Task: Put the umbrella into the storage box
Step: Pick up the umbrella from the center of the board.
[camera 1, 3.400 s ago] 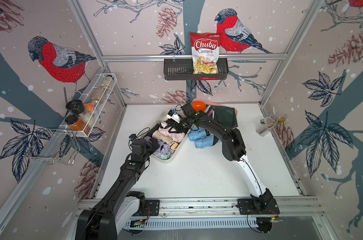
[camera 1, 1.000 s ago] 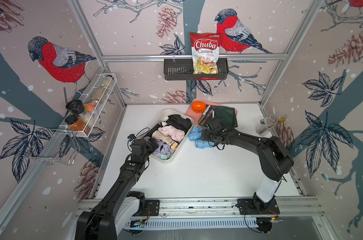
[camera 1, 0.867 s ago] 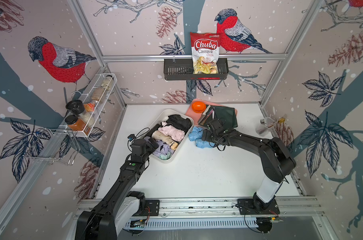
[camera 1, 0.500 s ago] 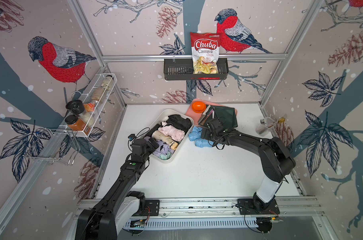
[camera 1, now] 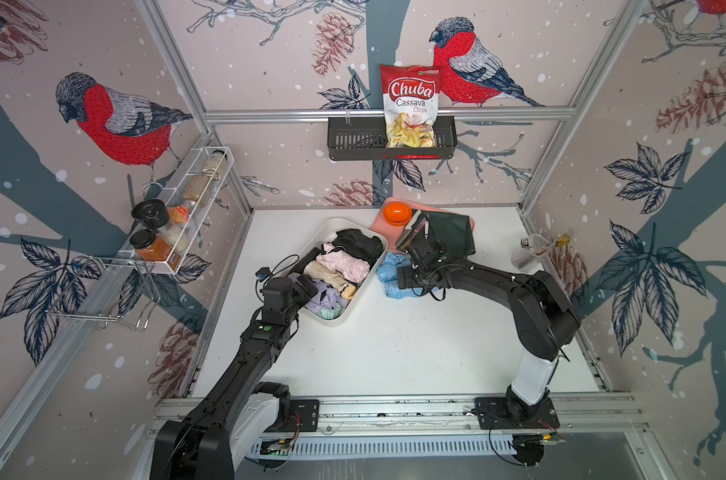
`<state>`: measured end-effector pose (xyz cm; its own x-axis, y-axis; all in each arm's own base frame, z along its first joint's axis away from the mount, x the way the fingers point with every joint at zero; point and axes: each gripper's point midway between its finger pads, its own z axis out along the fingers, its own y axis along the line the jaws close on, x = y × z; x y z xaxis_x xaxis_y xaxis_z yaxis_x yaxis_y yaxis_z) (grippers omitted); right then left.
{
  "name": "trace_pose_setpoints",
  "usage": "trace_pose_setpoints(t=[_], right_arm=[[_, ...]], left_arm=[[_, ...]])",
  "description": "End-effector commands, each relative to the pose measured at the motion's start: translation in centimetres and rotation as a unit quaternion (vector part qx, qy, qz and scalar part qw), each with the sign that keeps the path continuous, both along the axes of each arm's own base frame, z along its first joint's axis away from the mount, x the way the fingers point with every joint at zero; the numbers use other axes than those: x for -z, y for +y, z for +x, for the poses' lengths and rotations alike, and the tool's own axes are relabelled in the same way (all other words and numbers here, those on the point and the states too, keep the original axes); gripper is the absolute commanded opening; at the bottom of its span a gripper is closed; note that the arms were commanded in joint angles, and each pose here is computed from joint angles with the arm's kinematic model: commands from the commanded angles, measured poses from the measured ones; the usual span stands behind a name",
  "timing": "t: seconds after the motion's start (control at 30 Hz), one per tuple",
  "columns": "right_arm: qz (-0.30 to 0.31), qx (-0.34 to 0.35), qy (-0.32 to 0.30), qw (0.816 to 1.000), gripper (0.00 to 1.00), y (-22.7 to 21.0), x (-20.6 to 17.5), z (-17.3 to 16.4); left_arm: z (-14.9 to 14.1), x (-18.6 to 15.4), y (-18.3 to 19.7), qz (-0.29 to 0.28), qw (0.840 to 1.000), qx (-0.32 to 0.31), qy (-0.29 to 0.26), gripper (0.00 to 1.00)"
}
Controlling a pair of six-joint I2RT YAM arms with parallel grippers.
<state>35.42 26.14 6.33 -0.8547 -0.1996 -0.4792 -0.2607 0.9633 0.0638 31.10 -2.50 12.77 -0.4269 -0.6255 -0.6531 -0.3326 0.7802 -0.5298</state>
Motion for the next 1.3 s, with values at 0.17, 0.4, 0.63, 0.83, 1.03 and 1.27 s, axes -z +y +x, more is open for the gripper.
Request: trace_pose_setpoints(t=[0.17, 0.4, 0.63, 0.83, 1.03, 1.27], right_arm=[[-0.176, -0.001, 0.025, 0.984, 0.99, -6.7, -0.2, -2.1], [-0.147, 0.069, 0.055, 0.985, 0.99, -8.9, 0.2, -3.6], [-0.044, 0.187, 0.056, 0.980, 0.99, -10.2, -0.2, -4.9], [0.064, 0.227, 0.047, 0.971, 0.99, -9.6, -0.8, -5.4], [0.123, 0.231, 0.049, 0.964, 0.99, -9.0, 0.0, -5.0], [0.132, 0.263, 0.031, 0.955, 0.97, -11.0, 1.2, -3.8]], left_arm=[[0.4, -1.0, 0.1, 0.001, 1.000, -0.002, -0.016, 0.99], [0.5, -1.3, 0.2, 0.004, 1.000, -0.005, -0.020, 0.99], [0.5, -1.8, 0.1, 0.006, 1.000, -0.002, -0.024, 0.99], [0.3, -2.0, 0.4, 0.010, 0.999, -0.007, -0.029, 0.99], [0.3, -1.9, 0.3, 0.007, 0.999, -0.005, -0.033, 0.99], [0.2, -1.8, 0.1, 0.001, 0.999, -0.003, -0.034, 0.99]])
